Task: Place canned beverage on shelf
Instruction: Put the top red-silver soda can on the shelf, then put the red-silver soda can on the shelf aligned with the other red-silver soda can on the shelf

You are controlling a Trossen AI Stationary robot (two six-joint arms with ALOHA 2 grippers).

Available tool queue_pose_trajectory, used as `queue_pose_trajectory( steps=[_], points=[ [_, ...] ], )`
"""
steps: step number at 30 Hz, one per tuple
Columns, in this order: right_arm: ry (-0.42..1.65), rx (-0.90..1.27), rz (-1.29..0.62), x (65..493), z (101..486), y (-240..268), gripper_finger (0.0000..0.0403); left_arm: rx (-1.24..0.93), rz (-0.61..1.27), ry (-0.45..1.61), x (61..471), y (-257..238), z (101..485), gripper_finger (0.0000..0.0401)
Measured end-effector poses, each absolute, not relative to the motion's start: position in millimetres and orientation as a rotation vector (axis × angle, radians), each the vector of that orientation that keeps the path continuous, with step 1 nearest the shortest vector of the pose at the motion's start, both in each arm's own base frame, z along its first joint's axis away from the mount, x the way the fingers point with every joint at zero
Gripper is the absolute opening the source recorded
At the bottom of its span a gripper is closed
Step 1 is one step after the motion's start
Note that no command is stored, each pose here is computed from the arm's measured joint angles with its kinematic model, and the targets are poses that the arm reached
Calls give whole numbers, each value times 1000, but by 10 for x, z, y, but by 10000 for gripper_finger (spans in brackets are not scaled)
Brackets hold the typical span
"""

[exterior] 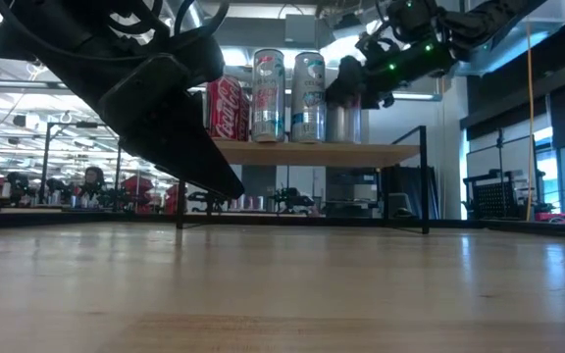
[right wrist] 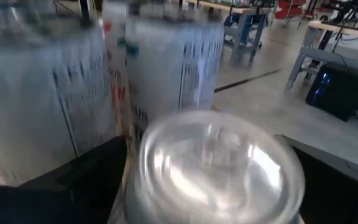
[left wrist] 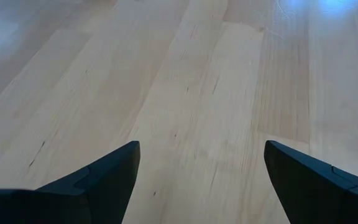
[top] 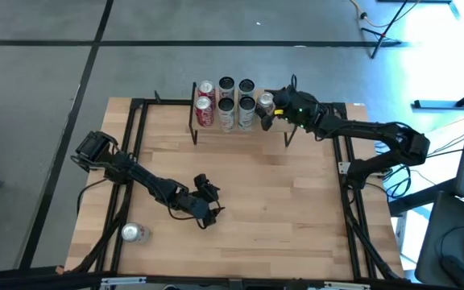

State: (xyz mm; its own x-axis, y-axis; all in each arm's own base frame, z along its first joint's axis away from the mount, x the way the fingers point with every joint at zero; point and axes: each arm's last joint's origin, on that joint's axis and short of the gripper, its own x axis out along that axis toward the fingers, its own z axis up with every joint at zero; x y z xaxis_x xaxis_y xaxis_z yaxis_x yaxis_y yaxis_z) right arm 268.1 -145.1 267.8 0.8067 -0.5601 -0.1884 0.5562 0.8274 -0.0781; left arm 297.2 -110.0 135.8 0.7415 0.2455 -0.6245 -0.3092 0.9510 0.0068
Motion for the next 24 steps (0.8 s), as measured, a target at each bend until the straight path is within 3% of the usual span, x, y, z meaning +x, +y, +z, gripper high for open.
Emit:
queue_pose_trajectory(
  steps=[15,19,24],
  points=[
    [288,-88,-579,2424,3694,-1312,369,-117,287,653,2988,-1112,1374,328],
    [313,-44,-393,2189,3852,-1119,369,-136,280,605,3025,-1115,1412,328],
    [267,-20,-72,2009,3710,-756,369,-92,276,605,3041,-1071,1433,328]
  ],
)
